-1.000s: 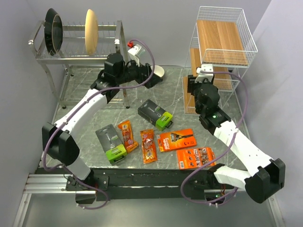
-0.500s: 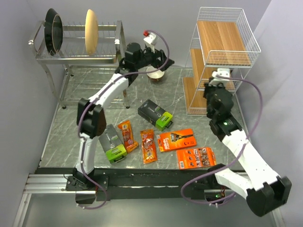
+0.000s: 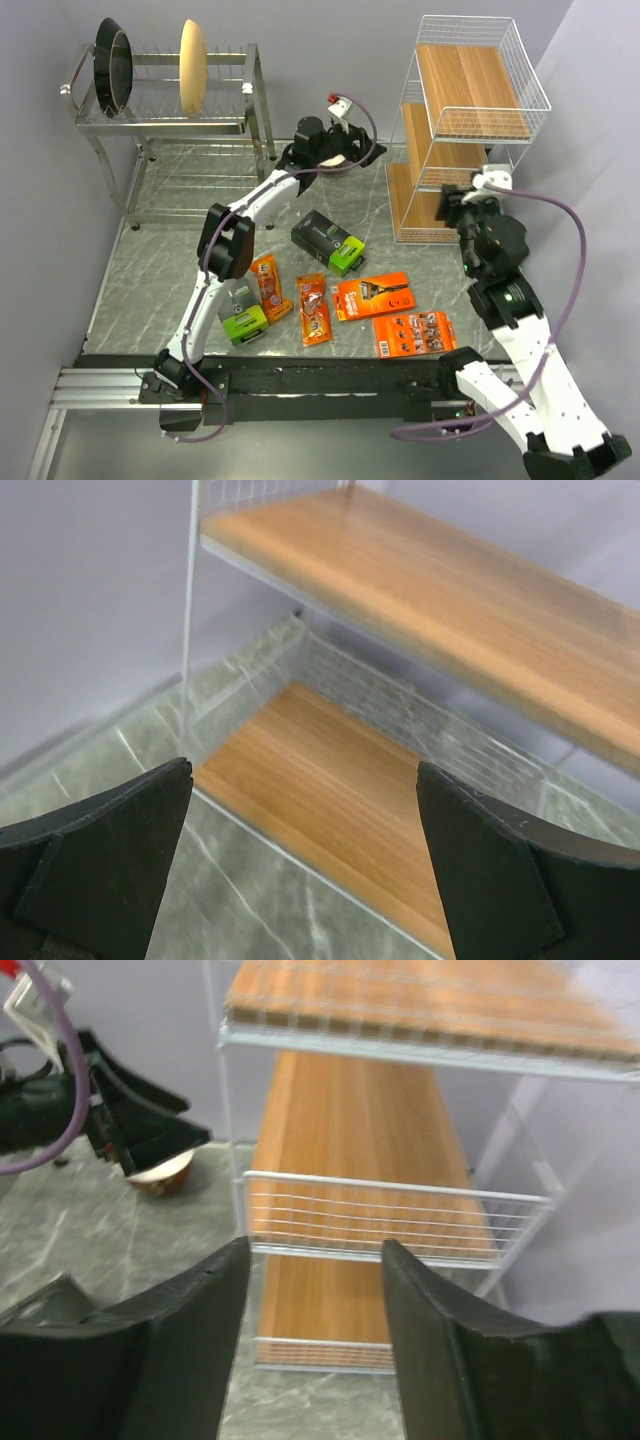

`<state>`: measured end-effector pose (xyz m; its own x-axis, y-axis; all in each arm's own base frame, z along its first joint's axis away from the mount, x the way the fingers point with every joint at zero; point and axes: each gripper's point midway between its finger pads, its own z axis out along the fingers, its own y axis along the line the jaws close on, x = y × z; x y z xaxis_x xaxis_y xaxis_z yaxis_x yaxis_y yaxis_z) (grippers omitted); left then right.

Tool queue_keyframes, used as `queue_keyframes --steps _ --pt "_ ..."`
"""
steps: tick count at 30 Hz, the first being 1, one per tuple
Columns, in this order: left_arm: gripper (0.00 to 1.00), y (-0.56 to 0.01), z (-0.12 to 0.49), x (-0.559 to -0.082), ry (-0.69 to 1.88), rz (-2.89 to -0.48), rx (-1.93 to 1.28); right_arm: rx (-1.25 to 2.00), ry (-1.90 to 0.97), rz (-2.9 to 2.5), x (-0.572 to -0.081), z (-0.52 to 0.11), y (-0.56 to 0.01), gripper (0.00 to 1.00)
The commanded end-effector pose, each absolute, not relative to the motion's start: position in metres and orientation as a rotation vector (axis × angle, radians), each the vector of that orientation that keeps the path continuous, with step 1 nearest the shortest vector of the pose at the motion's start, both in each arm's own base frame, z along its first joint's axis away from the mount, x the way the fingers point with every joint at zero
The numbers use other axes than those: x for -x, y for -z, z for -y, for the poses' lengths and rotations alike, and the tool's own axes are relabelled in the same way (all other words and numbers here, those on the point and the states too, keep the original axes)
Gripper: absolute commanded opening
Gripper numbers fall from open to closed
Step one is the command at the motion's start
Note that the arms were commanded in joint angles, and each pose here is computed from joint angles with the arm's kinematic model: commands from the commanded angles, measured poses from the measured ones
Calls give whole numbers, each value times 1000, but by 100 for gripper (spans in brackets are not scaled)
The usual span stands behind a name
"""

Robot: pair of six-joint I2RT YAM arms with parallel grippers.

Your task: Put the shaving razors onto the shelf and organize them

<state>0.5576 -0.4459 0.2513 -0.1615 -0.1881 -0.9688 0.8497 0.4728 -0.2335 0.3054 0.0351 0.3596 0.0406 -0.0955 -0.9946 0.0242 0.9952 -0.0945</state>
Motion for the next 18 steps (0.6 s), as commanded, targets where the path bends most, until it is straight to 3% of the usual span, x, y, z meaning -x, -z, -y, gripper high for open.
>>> queue_keyframes --steps 1,18 --pt "99 -299 424 -541 1104 -1375 -578 103 48 -1512 -342 -57 -367 68" --pt "99 -288 366 -485 1200 -1518 -505 -1 115 -1399 -390 -71 -387 63"
